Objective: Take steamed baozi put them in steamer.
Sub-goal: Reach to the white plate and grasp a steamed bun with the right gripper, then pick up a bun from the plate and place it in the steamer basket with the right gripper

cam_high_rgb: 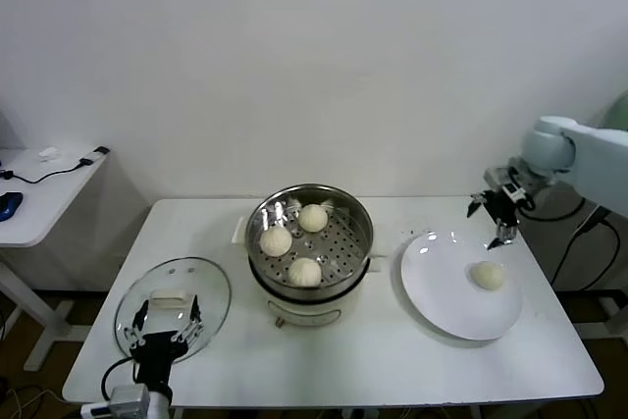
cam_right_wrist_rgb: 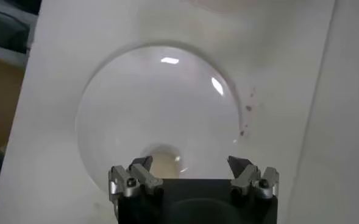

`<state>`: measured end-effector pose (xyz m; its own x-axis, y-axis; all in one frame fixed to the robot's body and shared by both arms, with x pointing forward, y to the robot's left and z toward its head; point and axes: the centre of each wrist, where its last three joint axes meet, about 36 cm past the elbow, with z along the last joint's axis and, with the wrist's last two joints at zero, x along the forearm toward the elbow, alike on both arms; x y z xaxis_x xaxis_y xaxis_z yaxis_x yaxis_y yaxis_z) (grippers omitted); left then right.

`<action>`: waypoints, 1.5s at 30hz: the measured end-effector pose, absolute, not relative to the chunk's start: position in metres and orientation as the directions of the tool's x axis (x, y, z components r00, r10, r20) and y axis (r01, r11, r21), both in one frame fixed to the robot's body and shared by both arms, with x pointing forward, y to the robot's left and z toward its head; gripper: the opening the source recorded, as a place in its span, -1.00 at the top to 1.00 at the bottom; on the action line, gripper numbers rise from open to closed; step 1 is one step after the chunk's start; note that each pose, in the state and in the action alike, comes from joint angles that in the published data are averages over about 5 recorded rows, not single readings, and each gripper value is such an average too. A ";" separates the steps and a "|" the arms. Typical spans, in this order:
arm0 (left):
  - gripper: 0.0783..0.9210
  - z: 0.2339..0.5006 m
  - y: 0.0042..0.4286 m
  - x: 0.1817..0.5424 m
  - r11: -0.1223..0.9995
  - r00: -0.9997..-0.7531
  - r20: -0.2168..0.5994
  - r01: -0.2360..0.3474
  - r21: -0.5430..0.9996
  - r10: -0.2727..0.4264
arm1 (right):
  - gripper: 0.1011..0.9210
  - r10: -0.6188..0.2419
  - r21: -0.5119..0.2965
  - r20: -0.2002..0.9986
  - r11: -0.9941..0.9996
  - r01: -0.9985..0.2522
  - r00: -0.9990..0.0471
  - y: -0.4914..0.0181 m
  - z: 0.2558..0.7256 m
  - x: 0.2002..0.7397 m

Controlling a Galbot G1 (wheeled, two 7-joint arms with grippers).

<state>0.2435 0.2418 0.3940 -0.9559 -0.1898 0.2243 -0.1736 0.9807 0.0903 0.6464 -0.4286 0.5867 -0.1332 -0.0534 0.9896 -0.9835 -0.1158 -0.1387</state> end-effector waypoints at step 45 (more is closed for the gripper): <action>-0.77 0.386 0.240 0.240 0.980 -0.950 0.244 -0.176 0.093 -0.193 | -0.33 -0.056 -0.115 0.991 0.109 -0.987 -0.122 -0.469 0.482 0.651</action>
